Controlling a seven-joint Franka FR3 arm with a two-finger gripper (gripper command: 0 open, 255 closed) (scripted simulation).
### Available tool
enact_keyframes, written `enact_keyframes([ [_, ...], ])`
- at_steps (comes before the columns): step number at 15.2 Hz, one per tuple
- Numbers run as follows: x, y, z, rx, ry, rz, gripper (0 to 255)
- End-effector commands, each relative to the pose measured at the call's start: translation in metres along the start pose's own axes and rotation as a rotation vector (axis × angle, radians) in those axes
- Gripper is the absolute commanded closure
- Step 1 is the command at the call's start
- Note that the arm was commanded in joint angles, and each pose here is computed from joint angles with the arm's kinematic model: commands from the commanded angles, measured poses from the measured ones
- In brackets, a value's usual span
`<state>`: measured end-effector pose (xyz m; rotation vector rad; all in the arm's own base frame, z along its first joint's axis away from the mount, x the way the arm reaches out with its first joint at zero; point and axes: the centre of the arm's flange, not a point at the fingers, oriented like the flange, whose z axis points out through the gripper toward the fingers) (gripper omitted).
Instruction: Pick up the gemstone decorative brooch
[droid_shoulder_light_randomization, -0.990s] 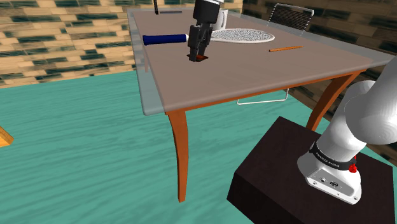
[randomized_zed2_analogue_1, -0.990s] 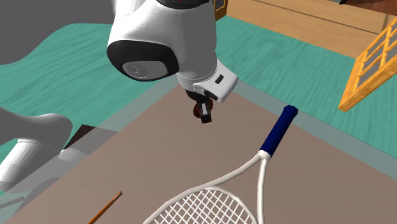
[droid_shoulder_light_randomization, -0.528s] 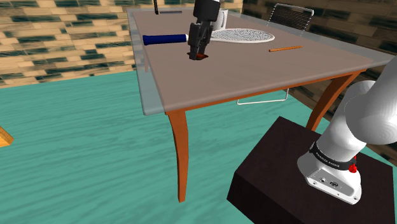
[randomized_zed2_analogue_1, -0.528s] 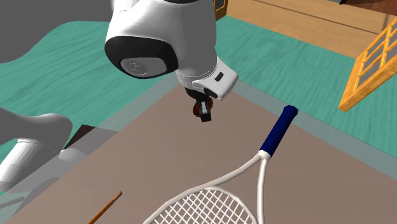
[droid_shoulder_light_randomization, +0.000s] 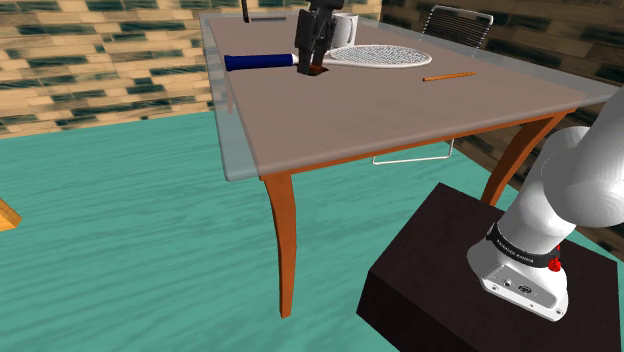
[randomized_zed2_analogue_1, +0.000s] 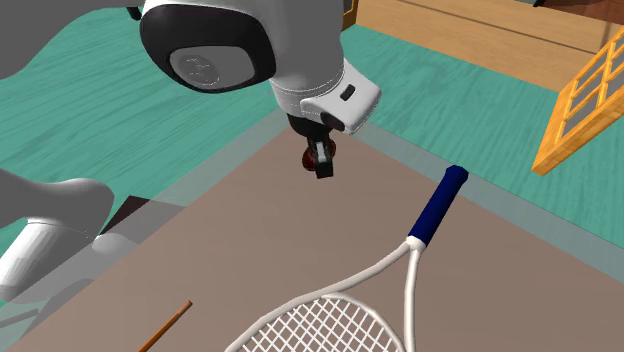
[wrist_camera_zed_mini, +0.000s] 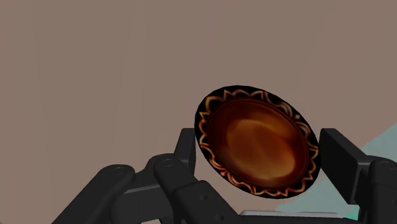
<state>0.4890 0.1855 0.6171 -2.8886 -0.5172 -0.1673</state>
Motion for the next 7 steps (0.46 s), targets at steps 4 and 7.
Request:
enact_keyframes([
  [4, 0.005, -0.004, -0.026, 0.000, 0.000, 0.000, 255],
  [7, 0.006, -0.005, -0.032, 0.000, 0.000, 0.000, 255],
])
